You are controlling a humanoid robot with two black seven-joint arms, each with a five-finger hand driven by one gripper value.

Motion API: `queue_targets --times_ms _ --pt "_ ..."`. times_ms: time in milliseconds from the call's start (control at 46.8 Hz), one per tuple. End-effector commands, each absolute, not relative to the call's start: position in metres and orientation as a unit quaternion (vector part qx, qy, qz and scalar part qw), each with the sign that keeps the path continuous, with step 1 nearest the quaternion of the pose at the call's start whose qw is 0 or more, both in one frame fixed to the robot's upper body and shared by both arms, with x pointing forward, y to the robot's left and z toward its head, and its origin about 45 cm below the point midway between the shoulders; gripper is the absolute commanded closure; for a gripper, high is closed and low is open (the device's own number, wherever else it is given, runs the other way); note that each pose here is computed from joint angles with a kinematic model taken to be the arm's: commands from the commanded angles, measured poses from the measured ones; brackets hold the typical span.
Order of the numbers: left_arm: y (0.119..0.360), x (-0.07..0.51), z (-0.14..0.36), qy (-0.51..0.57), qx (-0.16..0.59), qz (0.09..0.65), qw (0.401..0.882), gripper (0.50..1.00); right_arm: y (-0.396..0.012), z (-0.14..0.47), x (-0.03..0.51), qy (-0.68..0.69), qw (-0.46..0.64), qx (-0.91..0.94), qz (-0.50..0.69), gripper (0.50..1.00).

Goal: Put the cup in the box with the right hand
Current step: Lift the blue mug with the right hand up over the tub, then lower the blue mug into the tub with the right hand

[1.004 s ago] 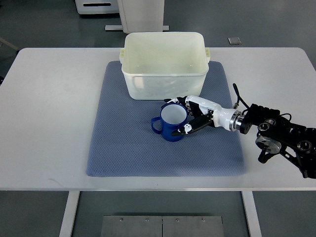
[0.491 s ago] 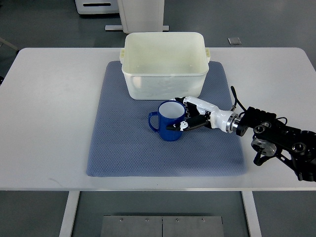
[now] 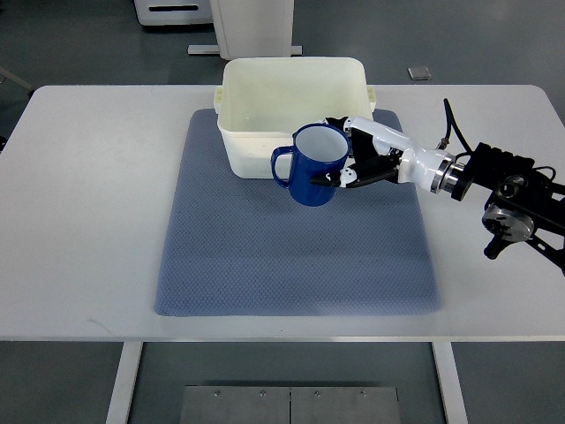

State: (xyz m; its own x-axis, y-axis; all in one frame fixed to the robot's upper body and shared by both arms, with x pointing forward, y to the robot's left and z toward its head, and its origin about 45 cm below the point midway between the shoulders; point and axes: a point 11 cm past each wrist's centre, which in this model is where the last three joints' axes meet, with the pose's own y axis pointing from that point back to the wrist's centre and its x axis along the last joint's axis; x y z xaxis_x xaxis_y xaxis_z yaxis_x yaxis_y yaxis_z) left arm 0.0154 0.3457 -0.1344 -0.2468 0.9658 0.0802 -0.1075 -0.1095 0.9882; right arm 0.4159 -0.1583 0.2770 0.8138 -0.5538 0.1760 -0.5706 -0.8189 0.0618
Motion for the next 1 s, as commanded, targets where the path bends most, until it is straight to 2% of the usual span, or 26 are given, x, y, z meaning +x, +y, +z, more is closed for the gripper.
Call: queue_targets --times_ms 0,214,555,983 --pt "0.346 0.016 -0.134 0.502 0.427 0.61 0.44 0.5 -0.162 0.299 0.425 -0.304 0.043 0.948 0.084 1.0" --pt "0.346 0.015 -0.134 0.501 0.428 0.61 0.44 0.5 -0.159 0.341 0.445 -0.325 0.02 0.941 0.094 1.0" --pt "0.346 0.016 -0.134 0.502 0.427 0.61 0.44 0.5 -0.154 0.357 0.486 -0.409 0.017 0.91 0.066 1.0" --pt "0.346 0.015 -0.134 0.501 0.428 0.61 0.44 0.5 -0.124 0.318 0.509 -0.51 0.07 0.857 0.03 1.0"
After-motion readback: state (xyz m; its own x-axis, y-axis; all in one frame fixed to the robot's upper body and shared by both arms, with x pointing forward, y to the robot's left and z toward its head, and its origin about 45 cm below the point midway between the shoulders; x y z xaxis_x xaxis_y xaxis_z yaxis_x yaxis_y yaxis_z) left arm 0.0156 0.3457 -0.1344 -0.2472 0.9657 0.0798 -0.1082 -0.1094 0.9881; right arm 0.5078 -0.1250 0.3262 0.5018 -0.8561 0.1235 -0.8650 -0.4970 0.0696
